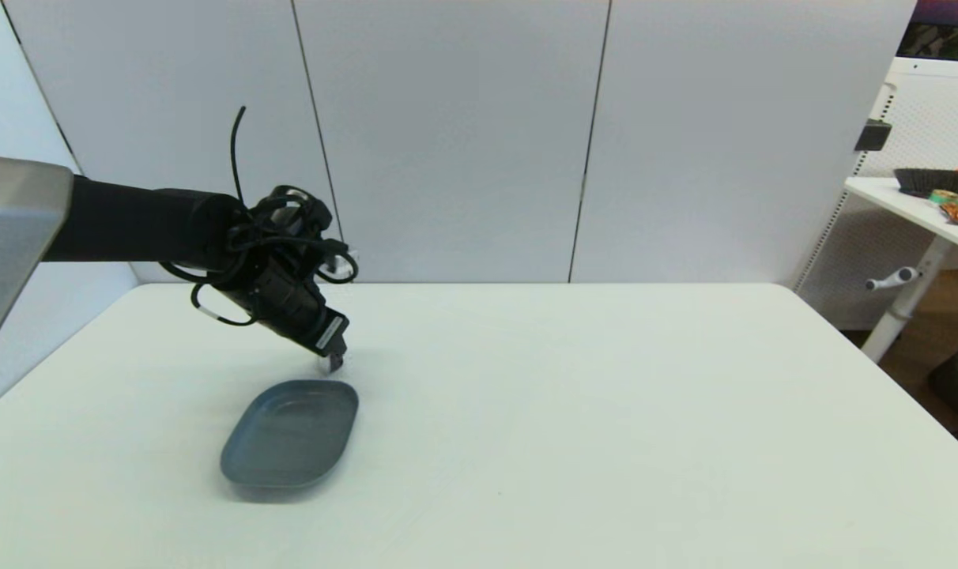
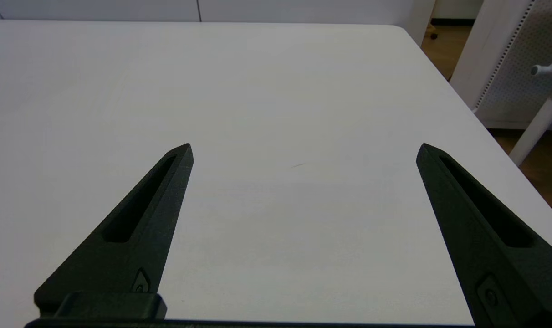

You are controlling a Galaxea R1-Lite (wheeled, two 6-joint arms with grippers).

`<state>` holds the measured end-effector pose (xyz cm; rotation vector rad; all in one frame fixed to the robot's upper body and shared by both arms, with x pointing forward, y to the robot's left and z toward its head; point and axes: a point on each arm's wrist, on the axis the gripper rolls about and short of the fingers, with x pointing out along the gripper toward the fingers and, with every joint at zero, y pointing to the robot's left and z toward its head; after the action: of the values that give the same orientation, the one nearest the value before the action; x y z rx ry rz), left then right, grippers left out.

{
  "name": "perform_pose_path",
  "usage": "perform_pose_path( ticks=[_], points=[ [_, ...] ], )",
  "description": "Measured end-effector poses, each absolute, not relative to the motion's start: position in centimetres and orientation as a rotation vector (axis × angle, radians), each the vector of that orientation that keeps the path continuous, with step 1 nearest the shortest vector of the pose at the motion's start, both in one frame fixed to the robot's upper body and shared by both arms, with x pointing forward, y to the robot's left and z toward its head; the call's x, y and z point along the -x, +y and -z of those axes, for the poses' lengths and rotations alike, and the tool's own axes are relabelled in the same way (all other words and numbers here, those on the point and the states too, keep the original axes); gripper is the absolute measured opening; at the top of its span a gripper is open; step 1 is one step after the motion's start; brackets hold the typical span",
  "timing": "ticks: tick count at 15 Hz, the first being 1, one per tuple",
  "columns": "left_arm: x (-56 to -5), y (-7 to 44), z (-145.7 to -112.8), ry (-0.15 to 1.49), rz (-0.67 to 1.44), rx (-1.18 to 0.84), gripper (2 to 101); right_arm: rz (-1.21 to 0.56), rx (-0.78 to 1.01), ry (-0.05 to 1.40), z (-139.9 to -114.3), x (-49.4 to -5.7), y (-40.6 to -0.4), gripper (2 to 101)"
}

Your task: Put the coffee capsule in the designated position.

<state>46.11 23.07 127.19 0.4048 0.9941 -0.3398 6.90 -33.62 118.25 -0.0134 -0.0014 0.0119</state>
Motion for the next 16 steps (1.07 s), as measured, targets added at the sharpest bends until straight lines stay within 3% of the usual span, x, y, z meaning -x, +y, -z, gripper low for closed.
perform_pose_path(
  ticks=[6,11,16],
  points=[
    [-45.6,23.2,-129.5,0.892,0.34,-0.421,77.7,-0.011,0.013,-0.001,-118.2,-6.9,-33.6,97.1],
    [-41.8,24.5,-137.7,0.595,0.285,-0.367,87.0,-0.011,0.013,-0.001,-118.2,-6.9,-33.6,97.1],
    [-34.2,27.9,-146.1,0.293,0.131,-0.316,92.2,-0.012,0.013,-0.001,-118.2,-6.9,-33.6,97.1]
  ],
)
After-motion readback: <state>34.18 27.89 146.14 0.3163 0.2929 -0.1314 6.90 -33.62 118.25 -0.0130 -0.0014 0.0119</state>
